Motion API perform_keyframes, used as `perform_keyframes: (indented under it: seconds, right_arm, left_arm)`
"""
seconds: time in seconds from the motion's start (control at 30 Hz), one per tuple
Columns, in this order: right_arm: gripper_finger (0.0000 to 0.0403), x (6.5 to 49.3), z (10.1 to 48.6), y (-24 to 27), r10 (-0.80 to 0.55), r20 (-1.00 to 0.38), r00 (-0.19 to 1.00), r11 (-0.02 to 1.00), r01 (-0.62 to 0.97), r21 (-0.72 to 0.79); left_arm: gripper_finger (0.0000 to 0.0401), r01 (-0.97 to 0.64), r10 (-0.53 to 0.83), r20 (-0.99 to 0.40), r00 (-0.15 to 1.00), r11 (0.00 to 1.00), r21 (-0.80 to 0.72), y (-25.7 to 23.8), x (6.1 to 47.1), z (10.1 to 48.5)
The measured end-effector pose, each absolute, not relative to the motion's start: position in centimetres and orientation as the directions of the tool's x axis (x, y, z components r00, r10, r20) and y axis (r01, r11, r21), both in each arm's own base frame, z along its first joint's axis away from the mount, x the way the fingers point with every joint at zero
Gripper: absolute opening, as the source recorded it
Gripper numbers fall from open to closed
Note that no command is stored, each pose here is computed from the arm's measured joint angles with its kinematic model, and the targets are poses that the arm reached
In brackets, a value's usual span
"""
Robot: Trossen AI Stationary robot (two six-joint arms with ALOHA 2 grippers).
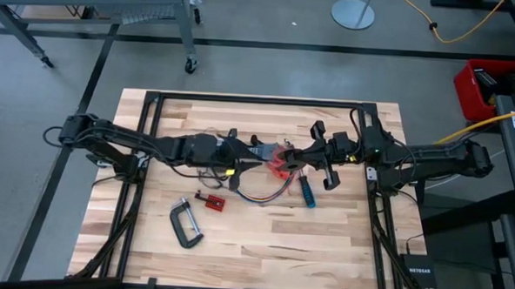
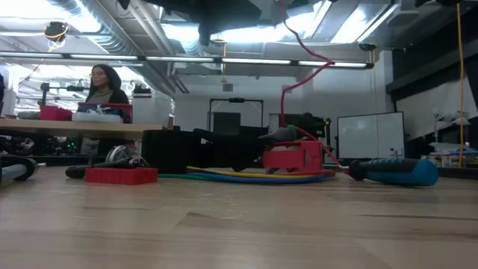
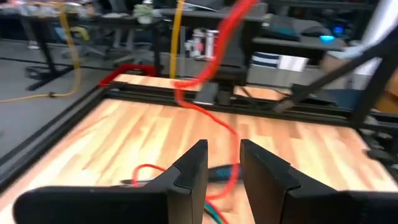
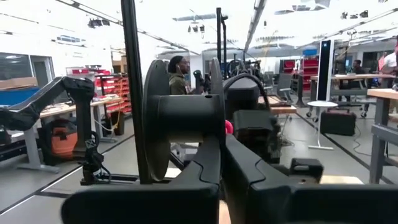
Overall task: Coil cords
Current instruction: Coil the red wire cable onto the black spool
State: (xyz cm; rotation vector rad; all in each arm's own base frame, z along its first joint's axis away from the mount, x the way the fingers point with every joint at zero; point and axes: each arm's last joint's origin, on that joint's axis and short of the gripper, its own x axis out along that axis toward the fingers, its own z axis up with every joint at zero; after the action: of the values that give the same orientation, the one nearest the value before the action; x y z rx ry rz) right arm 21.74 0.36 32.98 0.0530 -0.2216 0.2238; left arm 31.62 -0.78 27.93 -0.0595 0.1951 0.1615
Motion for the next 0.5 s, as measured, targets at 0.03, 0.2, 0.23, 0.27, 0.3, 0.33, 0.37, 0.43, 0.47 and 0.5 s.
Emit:
perform_keyframes:
  seconds: [0.03,0.2,0.23,0.27,0.3,0.33,0.37,0.43,0.47,0.5]
  right_arm:
    - [0.0004,21.7,33.0,0.4,0.214,0.220,0.952,0.974,-0.226,0.029]
    - [0.0004,21.6,33.2,0.4,0.214,0.248,0.945,0.974,-0.225,0.013]
    - [0.0004,21.6,33.4,0.4,0.214,0.263,0.941,0.974,-0.225,0.009]
    - [0.0004,21.5,33.6,0.4,0.214,0.279,0.936,0.974,-0.225,0.005]
    - [0.0004,21.5,33.7,0.4,0.214,0.292,0.932,0.974,-0.225,0.001]
    - [0.0004,21.5,33.8,0.4,0.215,0.304,0.928,0.974,-0.225,-0.002]
    - [0.0004,21.4,33.9,0.4,0.215,0.313,0.925,0.974,-0.225,-0.004]
    - [0.0004,21.4,34.1,0.4,0.215,0.336,0.917,0.975,-0.224,-0.012]
    - [0.0004,21.3,34.2,0.4,0.215,0.347,0.913,0.975,-0.223,-0.016]
    - [0.0004,21.3,34.3,0.4,0.215,0.353,0.910,0.975,-0.223,-0.019]
  left_arm:
    - [0.0087,-0.178,0.167,-0.199,0.966,0.983,-0.037,-0.5,31.7,27.9]
    - [0.0086,-0.200,0.191,-0.169,0.967,0.979,-0.043,0.1,32.5,27.3]
    - [0.0086,-0.202,0.193,-0.155,0.969,0.979,-0.040,0.2,32.7,27.2]
    - [0.0086,-0.201,0.194,-0.138,0.971,0.979,-0.042,0.2,33.0,27.1]
    - [0.0086,-0.200,0.194,-0.122,0.973,0.979,-0.045,0.2,33.3,27.0]
    - [0.0086,-0.201,0.195,-0.111,0.975,0.978,-0.047,0.3,33.5,26.8]
    - [0.0086,-0.200,0.195,-0.097,0.976,0.979,-0.047,0.3,33.8,26.6]
    - [0.0086,-0.198,0.195,-0.071,0.978,0.980,-0.036,0.3,34.3,26.2]
    - [0.0086,-0.197,0.195,-0.051,0.979,0.980,-0.038,0.4,34.5,26.1]
    - [0.0086,-0.197,0.196,-0.033,0.980,0.980,-0.042,0.4,34.7,26.0]
